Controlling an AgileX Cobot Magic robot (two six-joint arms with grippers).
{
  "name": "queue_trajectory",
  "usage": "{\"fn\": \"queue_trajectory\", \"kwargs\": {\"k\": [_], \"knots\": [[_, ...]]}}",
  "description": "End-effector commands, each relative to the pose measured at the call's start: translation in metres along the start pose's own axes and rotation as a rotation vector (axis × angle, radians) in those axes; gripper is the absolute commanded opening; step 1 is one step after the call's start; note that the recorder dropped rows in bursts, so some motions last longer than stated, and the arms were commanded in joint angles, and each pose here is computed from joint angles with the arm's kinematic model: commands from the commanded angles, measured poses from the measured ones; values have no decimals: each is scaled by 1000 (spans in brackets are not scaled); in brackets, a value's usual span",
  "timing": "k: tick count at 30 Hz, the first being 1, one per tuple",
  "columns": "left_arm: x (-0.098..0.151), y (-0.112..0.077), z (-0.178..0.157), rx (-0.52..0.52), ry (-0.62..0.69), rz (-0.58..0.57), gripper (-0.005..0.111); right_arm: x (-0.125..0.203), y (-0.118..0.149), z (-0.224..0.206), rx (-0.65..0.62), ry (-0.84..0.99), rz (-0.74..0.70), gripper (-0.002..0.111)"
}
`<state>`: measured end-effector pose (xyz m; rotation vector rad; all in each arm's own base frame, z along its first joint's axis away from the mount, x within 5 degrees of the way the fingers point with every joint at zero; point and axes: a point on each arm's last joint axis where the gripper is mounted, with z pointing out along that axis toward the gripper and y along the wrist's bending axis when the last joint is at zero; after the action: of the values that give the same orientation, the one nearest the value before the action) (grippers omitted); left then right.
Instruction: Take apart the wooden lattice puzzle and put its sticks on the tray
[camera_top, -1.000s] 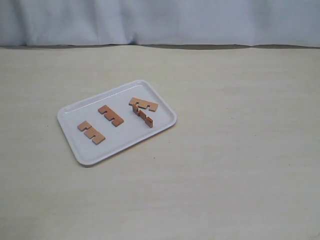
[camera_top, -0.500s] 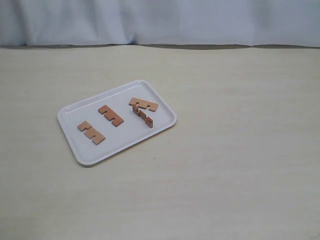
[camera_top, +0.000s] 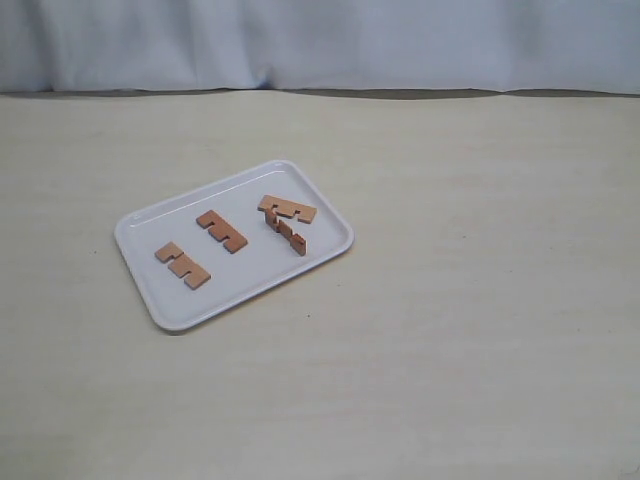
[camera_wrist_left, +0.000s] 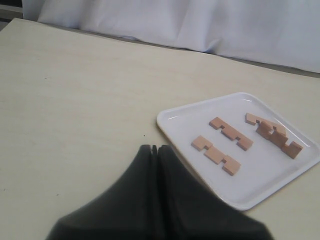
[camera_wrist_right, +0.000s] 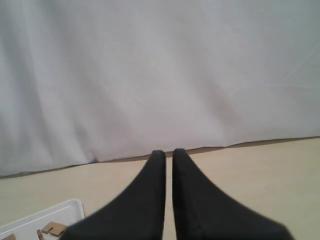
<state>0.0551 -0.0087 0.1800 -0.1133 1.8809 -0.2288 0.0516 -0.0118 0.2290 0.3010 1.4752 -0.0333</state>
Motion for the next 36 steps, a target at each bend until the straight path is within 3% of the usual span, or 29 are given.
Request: {"fn": "queue_trajectory", "kwargs": {"k": [1, 18, 20, 36], "knots": [[1, 0, 1, 7, 2, -3, 0, 17, -3, 2, -3, -2, 10, 5], [1, 0, 1, 7, 2, -3, 0, 24, -4, 2, 12, 73, -25, 5], [1, 0, 1, 7, 2, -3, 0, 26, -5, 2, 13, 96, -81, 5], [1, 0, 1, 7, 1, -3, 0, 44, -4, -2, -2, 291, -105, 5]]}}
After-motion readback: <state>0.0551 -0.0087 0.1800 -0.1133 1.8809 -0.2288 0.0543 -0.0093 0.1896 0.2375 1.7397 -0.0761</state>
